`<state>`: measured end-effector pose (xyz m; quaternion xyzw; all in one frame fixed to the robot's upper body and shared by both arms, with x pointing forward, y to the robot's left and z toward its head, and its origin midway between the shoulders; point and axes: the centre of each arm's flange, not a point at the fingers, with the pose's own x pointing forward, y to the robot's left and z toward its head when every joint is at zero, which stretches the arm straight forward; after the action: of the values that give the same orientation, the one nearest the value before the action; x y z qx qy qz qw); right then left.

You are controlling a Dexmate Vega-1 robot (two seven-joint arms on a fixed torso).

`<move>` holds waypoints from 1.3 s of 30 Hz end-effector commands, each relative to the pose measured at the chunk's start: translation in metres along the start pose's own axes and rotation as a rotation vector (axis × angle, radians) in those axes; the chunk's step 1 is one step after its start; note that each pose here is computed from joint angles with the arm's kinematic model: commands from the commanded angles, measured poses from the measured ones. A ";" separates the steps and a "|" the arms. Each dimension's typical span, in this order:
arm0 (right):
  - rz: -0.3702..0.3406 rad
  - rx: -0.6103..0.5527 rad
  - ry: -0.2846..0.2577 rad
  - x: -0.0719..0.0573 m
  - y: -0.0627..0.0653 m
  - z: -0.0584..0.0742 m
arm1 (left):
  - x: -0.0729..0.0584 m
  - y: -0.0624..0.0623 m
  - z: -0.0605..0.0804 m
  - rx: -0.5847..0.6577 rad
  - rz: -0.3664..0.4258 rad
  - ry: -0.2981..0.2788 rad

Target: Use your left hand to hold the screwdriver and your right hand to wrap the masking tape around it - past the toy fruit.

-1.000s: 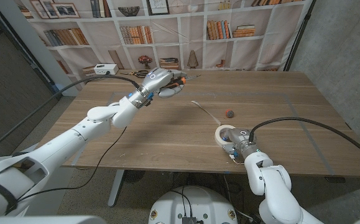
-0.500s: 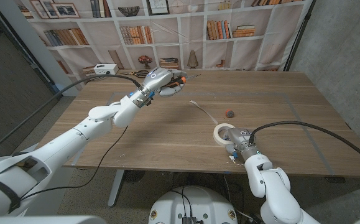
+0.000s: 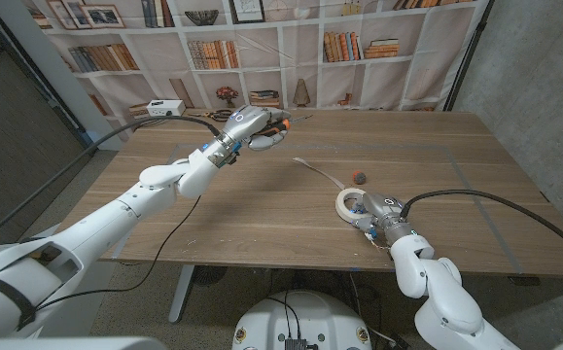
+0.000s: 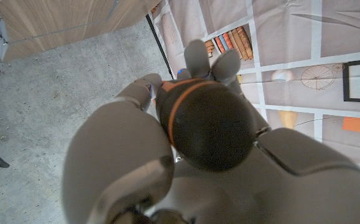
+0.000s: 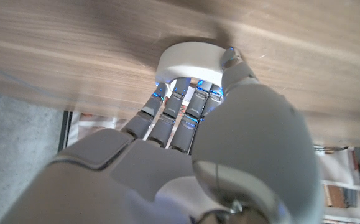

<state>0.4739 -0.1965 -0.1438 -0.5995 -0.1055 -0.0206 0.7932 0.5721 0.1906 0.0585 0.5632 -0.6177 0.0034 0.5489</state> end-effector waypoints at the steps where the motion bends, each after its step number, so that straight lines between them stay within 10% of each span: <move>1: 0.203 0.540 -0.067 0.020 -0.049 -0.056 | 0.003 -0.002 -0.002 -0.009 0.002 0.020; 21: 0.605 1.113 -0.594 0.055 -0.073 -0.096 | 0.006 0.002 0.005 -0.038 0.025 0.058; 29: 0.478 1.330 -0.781 0.058 -0.077 -0.097 | 0.005 0.002 0.011 -0.028 0.028 0.062; 39: 0.272 1.436 -0.768 0.048 -0.088 -0.108 | 0.003 -0.001 0.018 -0.036 0.025 0.065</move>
<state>0.5377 -0.2954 -0.1225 -0.1399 -0.1552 0.3850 0.8989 0.5649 0.1804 0.0572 0.5467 -0.6082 0.0173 0.5752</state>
